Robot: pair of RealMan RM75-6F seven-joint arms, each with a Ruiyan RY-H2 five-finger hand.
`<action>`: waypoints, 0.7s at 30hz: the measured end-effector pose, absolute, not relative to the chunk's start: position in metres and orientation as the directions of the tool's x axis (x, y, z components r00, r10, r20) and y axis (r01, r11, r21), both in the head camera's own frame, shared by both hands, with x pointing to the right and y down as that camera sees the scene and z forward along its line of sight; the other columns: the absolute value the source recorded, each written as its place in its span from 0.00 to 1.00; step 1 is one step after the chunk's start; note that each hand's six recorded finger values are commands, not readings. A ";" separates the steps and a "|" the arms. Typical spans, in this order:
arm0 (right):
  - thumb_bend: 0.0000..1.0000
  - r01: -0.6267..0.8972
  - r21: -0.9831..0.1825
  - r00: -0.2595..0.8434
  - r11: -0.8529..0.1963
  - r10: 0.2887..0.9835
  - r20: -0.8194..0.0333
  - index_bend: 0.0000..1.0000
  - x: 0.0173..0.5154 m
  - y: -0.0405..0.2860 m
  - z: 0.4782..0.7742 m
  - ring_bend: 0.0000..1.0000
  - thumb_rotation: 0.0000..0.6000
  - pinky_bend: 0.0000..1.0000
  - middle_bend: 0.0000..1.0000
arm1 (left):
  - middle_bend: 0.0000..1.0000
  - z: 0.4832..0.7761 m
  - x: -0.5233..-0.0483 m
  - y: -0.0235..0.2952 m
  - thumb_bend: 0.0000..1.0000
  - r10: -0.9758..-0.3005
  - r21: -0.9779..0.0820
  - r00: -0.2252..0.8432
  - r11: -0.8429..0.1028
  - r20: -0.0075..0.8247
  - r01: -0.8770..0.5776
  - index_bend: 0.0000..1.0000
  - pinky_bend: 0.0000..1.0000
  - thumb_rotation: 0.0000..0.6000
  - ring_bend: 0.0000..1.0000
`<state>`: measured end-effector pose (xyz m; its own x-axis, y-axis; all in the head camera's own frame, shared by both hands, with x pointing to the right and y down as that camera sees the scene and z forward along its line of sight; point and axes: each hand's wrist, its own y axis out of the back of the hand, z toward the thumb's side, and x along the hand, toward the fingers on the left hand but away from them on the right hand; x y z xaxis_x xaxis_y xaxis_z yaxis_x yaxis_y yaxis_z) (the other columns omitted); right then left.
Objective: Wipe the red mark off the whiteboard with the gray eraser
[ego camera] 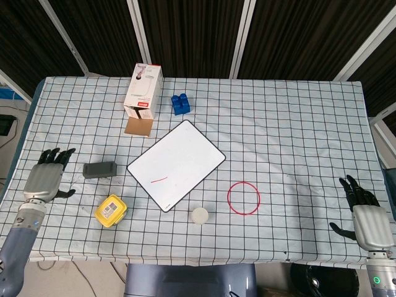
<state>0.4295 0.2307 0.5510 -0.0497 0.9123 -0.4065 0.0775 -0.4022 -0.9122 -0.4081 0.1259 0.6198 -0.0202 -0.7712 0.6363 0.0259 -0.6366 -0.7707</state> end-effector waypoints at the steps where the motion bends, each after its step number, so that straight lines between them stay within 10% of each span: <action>1: 0.04 0.078 -0.912 -0.050 -0.402 0.912 -0.407 0.00 0.430 0.231 0.551 0.17 1.00 0.20 0.03 | 0.13 0.624 -0.406 0.122 0.13 -0.763 -0.763 -0.027 -0.646 0.645 0.024 0.06 0.05 1.00 0.00; 21: 0.04 0.075 -0.907 -0.065 -0.414 0.906 -0.418 0.00 0.431 0.230 0.554 0.17 1.00 0.20 0.03 | 0.23 0.698 -0.369 0.075 0.13 -0.657 -0.652 0.003 -0.748 0.754 0.121 0.21 0.05 1.00 0.03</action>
